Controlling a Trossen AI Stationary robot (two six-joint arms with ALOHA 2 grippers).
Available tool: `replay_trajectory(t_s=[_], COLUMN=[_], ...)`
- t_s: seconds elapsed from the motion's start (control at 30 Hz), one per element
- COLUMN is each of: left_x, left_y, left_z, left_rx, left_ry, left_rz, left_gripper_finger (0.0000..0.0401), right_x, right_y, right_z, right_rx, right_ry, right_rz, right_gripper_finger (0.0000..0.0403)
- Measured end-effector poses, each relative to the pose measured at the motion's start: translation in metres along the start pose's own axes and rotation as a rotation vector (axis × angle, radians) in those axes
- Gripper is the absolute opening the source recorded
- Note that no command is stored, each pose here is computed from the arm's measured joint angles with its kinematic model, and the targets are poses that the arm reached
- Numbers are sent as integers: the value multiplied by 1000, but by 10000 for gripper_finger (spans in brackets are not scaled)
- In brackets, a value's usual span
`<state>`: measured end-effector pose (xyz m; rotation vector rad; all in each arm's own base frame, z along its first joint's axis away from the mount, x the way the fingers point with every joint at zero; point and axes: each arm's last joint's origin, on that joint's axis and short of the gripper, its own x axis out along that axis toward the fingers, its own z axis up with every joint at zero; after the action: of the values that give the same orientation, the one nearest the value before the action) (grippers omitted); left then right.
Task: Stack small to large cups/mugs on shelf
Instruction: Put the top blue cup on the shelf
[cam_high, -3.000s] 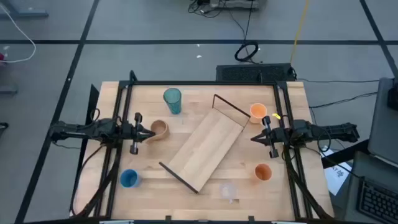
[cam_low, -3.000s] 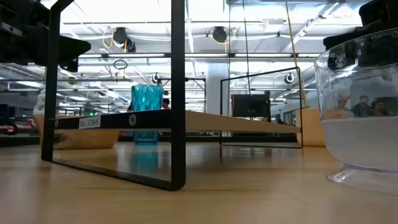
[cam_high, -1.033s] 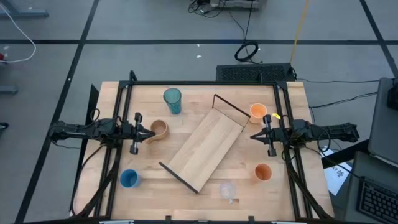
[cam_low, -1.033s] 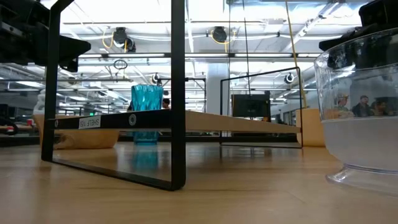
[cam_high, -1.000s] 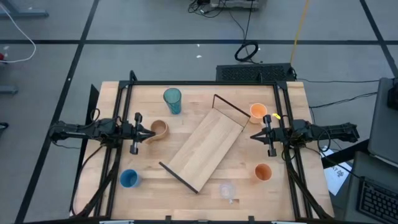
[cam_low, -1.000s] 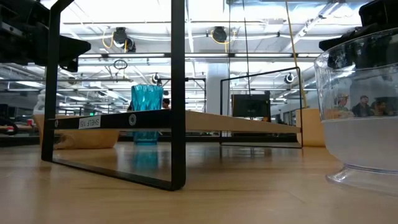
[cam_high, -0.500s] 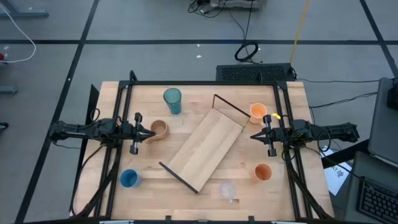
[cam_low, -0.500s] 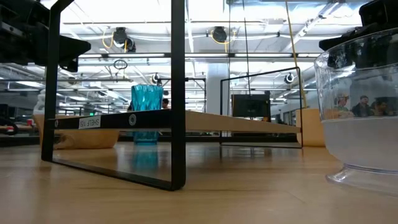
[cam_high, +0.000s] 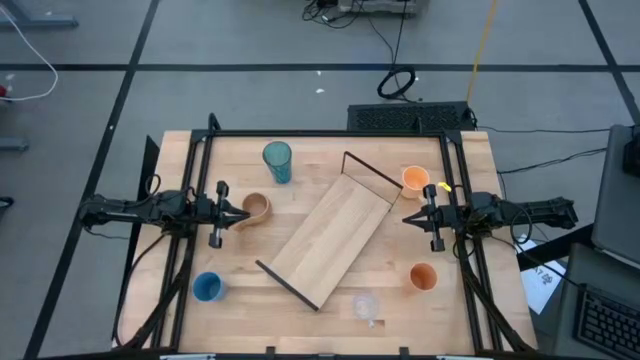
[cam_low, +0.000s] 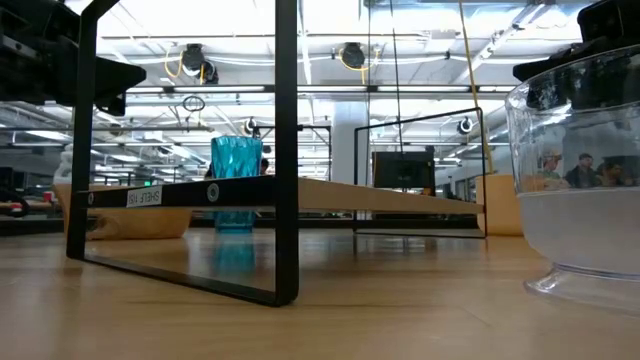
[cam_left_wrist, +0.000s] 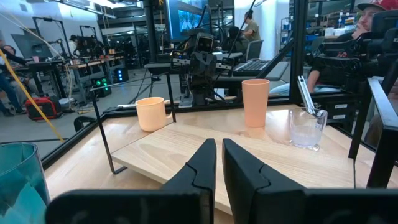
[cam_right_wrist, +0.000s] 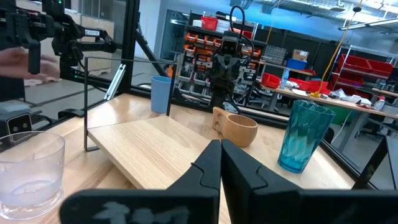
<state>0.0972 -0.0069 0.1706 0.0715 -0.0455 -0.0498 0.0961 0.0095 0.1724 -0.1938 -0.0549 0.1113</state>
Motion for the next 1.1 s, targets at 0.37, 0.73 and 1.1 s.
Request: replay_trajectory(t_s=[0.37, 0.73, 1.1], left_x=[0, 0, -6], left_y=[0, 0, 2], left_z=[0, 3, 24], left_rx=[0, -65, -113], left_ry=[-2, -36, -5], left_rz=[0, 1, 0], left_gripper_finger=[31, 30, 3], right_x=[0, 0, 0], right_y=[0, 0, 0], right_z=[0, 0, 0], right_rx=[0, 0, 0], right_ry=[0, 0, 0], right_rz=[0, 0, 0], right_gripper_finger=[0, 0, 0])
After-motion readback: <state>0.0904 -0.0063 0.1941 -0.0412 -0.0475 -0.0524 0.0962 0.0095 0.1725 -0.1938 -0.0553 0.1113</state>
